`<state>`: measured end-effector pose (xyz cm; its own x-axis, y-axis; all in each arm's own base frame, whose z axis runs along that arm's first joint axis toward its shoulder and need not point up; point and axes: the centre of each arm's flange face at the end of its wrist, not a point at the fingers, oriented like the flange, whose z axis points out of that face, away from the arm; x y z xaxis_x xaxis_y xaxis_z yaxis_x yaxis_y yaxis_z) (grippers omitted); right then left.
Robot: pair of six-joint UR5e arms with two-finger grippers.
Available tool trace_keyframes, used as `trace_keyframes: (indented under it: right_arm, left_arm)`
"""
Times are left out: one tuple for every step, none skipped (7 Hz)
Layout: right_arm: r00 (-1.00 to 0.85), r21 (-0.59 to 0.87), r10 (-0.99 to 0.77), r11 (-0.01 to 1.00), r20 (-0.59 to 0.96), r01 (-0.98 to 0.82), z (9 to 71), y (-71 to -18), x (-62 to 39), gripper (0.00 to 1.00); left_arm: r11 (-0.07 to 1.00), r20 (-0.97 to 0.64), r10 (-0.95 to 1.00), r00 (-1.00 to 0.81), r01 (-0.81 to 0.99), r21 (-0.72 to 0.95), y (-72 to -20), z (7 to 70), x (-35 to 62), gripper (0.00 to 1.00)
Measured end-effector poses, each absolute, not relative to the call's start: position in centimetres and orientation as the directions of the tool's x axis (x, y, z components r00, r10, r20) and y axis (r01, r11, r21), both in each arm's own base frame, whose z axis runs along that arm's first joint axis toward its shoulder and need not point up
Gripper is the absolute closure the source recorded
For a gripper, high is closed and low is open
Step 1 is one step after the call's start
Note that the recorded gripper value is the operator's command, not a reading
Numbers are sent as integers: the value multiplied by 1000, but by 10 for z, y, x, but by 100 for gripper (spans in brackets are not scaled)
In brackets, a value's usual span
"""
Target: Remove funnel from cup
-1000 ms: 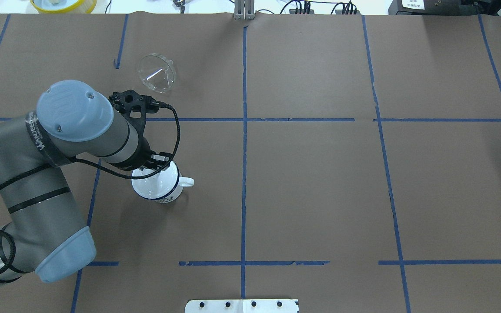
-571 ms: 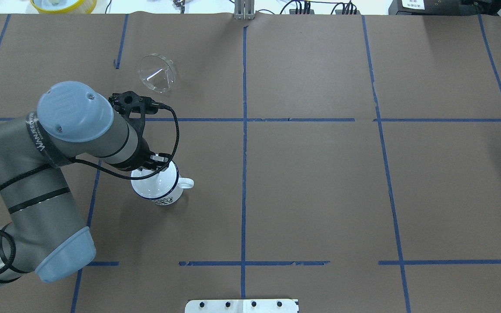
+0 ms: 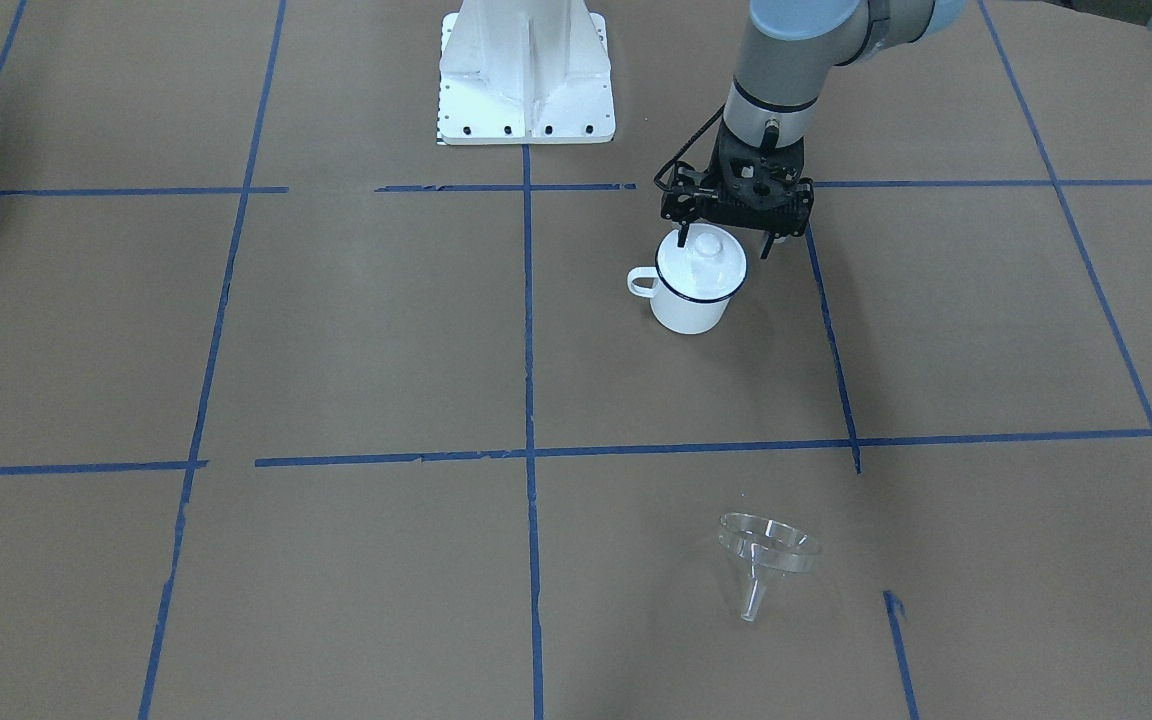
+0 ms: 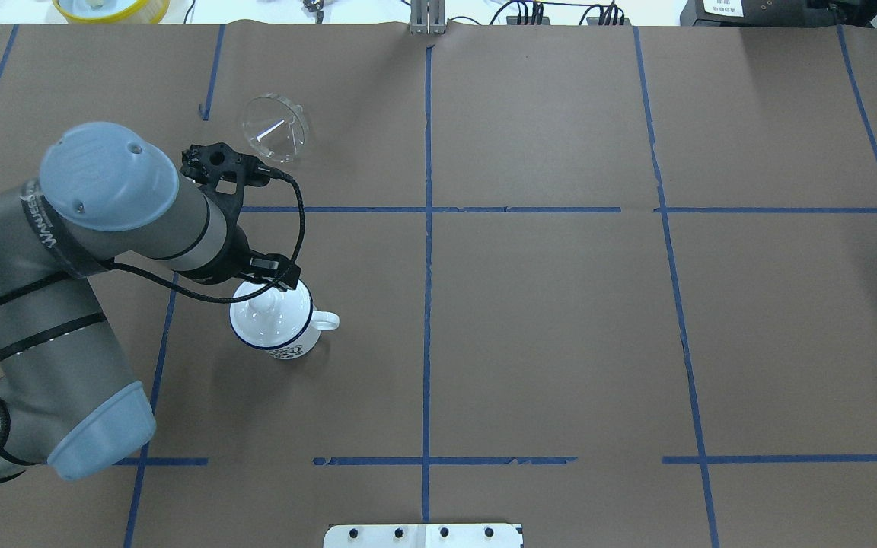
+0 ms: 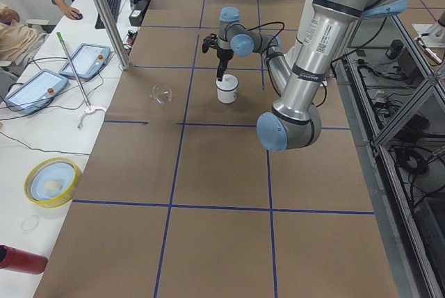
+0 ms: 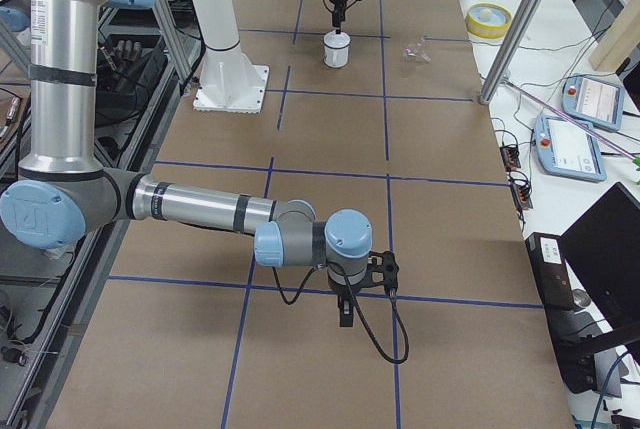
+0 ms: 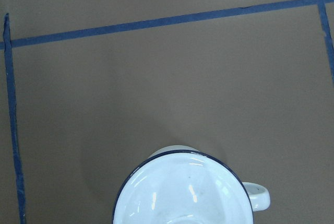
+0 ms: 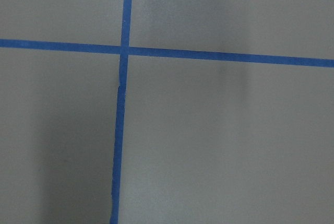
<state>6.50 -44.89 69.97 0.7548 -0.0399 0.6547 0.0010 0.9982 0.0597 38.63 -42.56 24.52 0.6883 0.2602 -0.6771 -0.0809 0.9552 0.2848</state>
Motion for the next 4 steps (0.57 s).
trace_keyframes:
  right_arm:
    - [755,60,-40,998,655,1,700,-449,65,0]
    - [755,60,-40,998,655,1,700,-449,65,0]
    - [755,60,-40,998,655,1,700,-449,65,0]
    - [755,60,-40,998,655,1,700,-449,65,0]
  left_arm:
    - [924,-643,354,679,-145,355,-451,265,346,0]
    - [888,-614,441,655,-220,403,-478,297,287,0]
    - [875,-608,471,640,-252,413,-495,333,226,0]
    - [893,-622,439,648,-240,380,-503,373,172,0]
